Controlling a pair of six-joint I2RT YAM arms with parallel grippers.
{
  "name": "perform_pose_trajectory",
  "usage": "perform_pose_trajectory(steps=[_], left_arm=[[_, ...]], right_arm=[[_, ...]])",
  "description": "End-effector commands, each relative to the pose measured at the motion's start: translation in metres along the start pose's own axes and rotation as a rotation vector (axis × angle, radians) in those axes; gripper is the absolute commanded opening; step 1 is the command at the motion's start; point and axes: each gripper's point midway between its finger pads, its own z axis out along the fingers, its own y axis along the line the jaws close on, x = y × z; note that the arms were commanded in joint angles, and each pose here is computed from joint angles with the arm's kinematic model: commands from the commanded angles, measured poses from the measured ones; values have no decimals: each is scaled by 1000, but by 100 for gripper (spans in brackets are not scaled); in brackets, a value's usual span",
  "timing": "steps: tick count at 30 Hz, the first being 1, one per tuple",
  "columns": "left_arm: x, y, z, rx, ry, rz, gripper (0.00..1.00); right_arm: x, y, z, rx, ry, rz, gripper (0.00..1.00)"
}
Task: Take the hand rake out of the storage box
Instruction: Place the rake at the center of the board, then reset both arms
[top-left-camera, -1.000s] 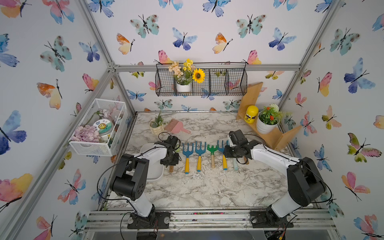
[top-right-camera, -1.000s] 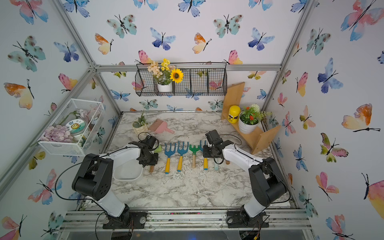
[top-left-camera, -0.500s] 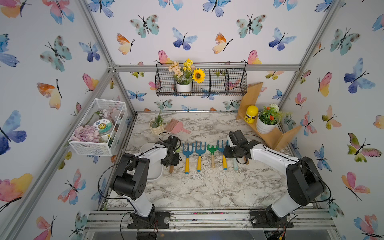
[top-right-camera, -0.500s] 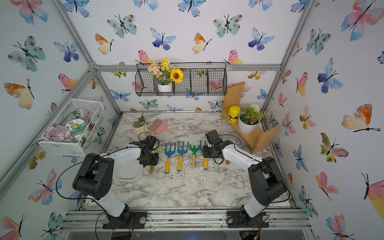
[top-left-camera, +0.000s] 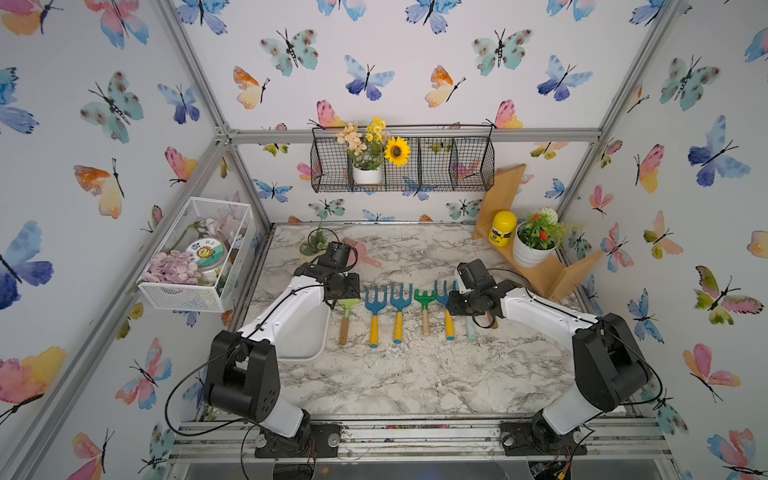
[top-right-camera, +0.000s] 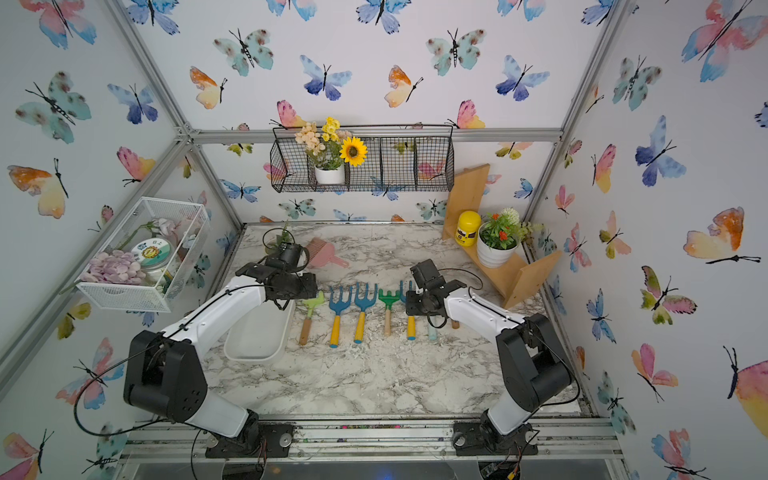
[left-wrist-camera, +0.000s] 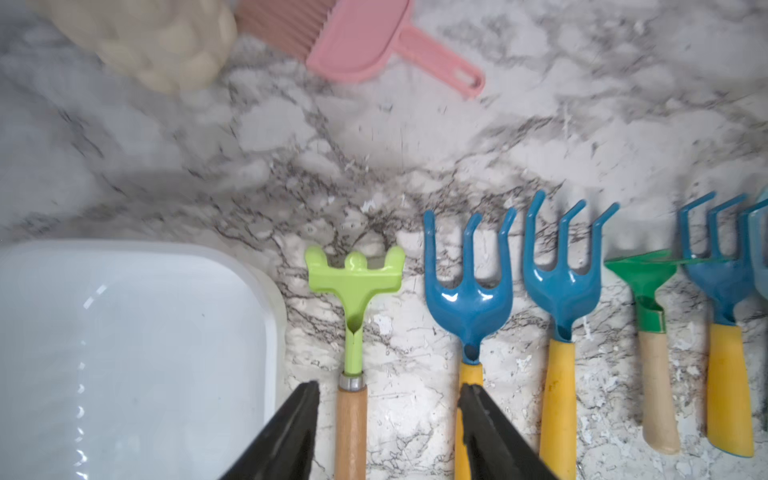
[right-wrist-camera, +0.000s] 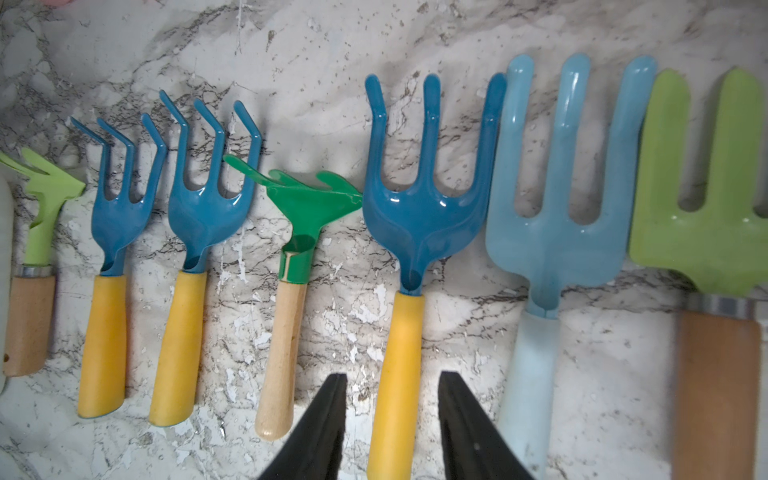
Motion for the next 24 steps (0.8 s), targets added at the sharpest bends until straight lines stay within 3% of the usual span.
perform_pose_trajectory(steps=[1,2,3,7,8,9,14,17,22,24], left_arm=[[-30,21,-23,-39,-178,-55,68],[-35,27,-26,-39,-236,-71,74],[-39,34,-29,-40,-305,-96,99],[-40,68,-30,-144,-462,-129,99],[-38,76,-30,-183,-482,-127,99],[-37,84,-30,-219,-510,-120,99],[-30,116,-40,-291,-647,-133,99],[-19,136,-43,-337,-700,-142,99],[-4,142,-32,-246,-734,-109,99],[-2,139,-30,-217,-763,-90,99]], right_arm=[[-24,3,-9,33,-64,-53,47],[-31,2,-12,46,-92,-67,50],[-39,3,-15,54,-120,-84,53],[-60,1,-15,91,-160,-159,68],[-63,-1,-15,101,-160,-167,79],[-67,-5,-14,112,-170,-175,98],[-93,-40,-22,130,-280,-156,98],[-105,-76,-40,190,-413,-148,98],[-95,-147,-78,306,-700,-109,98],[-88,-163,-82,330,-763,-95,98]])
